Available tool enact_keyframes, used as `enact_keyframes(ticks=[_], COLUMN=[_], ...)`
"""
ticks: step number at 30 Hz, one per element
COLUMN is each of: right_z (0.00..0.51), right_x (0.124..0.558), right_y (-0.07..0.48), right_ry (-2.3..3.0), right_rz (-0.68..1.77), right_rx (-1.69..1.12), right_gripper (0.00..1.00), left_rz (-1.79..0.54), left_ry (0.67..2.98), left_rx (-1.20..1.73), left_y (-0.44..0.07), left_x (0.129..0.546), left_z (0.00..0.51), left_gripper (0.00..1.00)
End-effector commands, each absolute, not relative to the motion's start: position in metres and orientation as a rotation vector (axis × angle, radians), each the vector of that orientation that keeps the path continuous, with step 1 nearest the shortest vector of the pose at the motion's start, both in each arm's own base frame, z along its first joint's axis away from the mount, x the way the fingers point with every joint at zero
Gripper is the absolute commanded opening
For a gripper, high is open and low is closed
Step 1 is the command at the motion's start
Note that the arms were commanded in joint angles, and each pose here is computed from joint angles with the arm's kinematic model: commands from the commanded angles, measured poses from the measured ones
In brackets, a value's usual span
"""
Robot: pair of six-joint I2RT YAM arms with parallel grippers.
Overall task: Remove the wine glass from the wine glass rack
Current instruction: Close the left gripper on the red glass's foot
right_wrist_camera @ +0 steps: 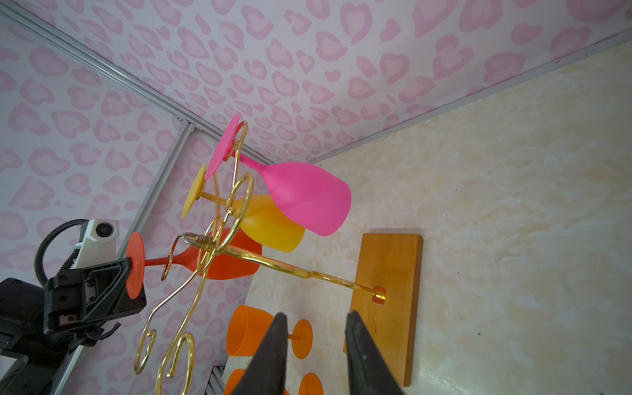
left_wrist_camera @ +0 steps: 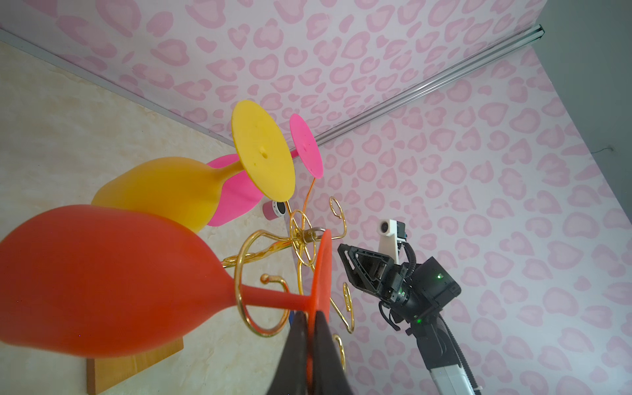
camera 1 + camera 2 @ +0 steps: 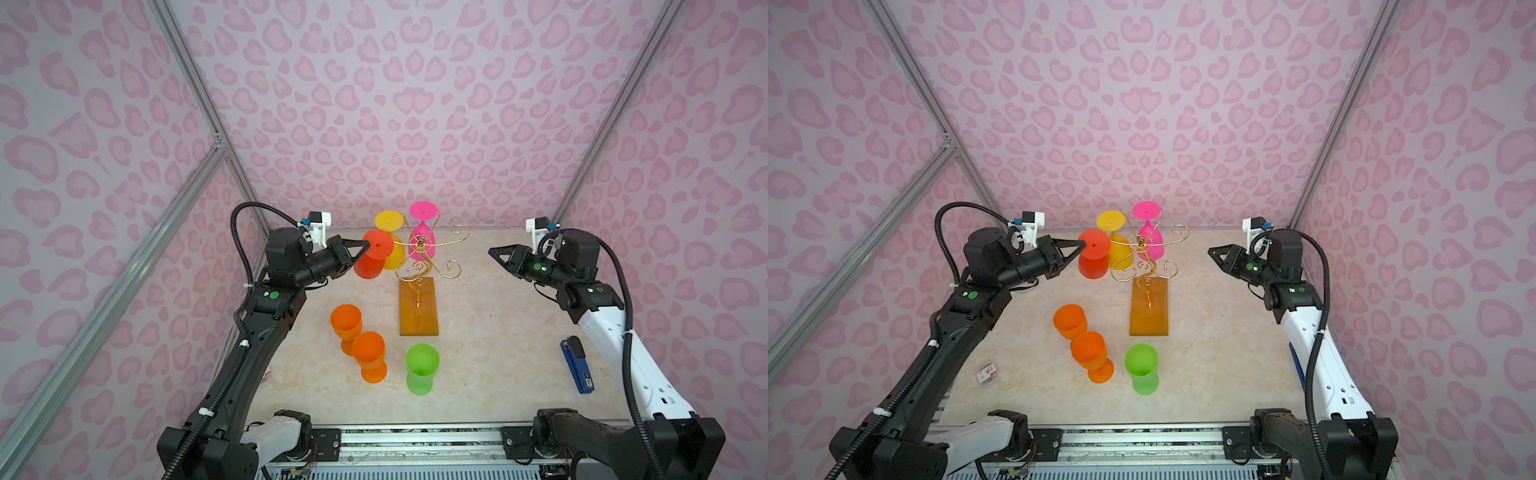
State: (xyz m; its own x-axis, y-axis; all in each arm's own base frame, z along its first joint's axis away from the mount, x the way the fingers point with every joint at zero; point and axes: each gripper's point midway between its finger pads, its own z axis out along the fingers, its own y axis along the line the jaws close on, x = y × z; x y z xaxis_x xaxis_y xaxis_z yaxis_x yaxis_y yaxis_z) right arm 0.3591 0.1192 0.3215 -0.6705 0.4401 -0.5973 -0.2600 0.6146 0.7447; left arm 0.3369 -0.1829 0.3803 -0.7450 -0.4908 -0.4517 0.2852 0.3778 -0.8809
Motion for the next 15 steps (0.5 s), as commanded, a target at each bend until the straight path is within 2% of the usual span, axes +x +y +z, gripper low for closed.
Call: enact_keyframes(ticks=[1, 15], right_z=[0.324, 0.325], right_x=[0.360, 0.364], right_y=[0.118, 0.118], right_ry=[2.013, 2.005], right_rz=[1.102, 1.114], right_rx=[0.132, 0.138], right_gripper=[0.30, 0.30], left_rz=[-1.457, -1.488], left_ry=[1.900, 1.905], left_rx=[-0.134, -0.129], left_y=[-0.186, -0.191], left_x=[0.340, 0.350], left_z=[0.395, 0.393], left_gripper=[0.02, 0.02])
